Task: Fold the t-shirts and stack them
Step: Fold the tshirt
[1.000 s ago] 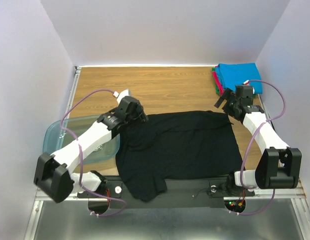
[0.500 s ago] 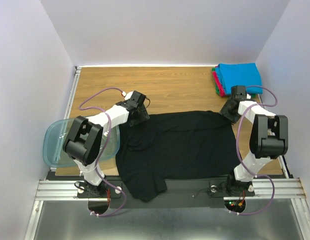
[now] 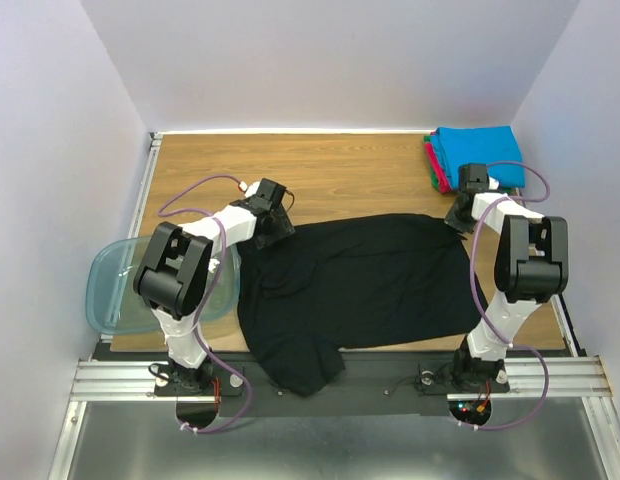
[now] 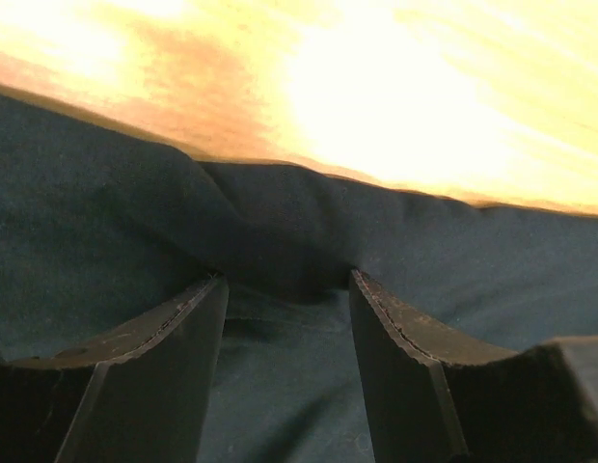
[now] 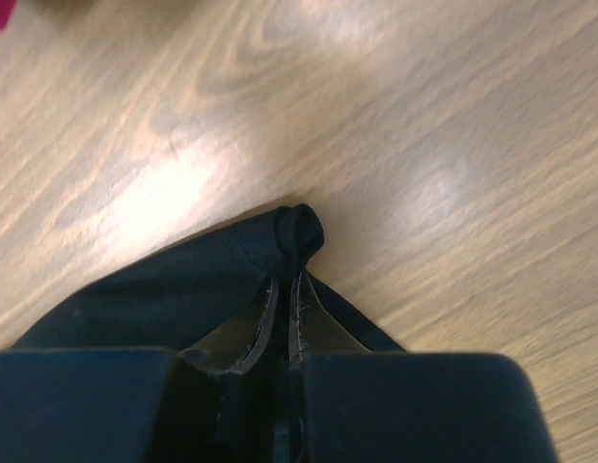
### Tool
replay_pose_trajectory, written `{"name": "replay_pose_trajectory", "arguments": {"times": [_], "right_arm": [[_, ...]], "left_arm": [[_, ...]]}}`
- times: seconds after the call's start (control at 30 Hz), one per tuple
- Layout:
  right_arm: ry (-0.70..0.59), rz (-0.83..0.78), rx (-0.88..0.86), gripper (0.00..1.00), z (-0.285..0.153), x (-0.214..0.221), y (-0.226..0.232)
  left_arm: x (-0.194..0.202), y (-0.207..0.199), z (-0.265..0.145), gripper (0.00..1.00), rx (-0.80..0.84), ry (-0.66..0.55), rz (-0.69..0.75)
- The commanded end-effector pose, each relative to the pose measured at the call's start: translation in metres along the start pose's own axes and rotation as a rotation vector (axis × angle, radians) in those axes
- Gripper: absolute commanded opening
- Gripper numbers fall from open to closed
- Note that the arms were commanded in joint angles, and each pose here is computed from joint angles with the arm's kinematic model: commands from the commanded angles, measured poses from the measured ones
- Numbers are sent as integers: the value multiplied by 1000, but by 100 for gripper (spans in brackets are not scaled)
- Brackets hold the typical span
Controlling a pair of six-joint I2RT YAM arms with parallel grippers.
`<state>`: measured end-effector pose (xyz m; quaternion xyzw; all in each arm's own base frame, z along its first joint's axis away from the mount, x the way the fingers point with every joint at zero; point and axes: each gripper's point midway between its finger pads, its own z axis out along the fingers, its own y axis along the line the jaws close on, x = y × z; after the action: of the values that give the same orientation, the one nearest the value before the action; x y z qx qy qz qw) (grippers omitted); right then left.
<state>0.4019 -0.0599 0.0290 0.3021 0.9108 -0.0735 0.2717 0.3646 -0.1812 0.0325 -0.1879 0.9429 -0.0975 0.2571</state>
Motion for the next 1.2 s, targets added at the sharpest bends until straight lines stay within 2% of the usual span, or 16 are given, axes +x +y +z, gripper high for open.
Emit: {"name": "replay_pose_trajectory", "arguments": {"times": [0.0,0.07,0.17,0.3,0.33,0.43,0.53,0.67,0.73,0.83,0.9,0.97,1.17], "right_arm": [[-118,-42,76,2,-4,-40,-11],[-164,-46,133,6,-9,-54,-22],[-206,-25,195,27,-14,-71,-39],[-223,4,236,33,-15,-84,-57],[-225,7,229,49,-15,-86,-57],[-218,5,152,69,-21,-89,-45],[-195,9,-10,69,-36,-85,-20],[-97,-52,-404,69,-69,-58,41],[-85,-67,-474,65,-74,-47,51],[-57,-83,-484,61,-70,-32,56],[-32,-89,-463,55,-60,-24,54],[1,-93,-449,55,-48,-15,53],[26,-91,-358,46,-11,-12,47]], "left_arm": [[-9,4,13,65,-27,-9,8],[-11,6,16,64,-41,-9,7],[-13,9,23,64,-55,-6,2],[-25,6,30,64,-53,-8,5],[-26,3,34,64,-50,-6,16],[-40,-12,34,64,-23,-13,45],[-52,-25,33,64,1,-26,57],[-56,-28,30,64,9,-39,50],[-55,-27,30,64,8,-36,47],[-52,-26,31,64,5,-30,45],[-53,-26,32,64,6,-31,46],[-54,-25,32,64,1,-34,45],[-59,-19,37,64,-15,-36,35]]}}
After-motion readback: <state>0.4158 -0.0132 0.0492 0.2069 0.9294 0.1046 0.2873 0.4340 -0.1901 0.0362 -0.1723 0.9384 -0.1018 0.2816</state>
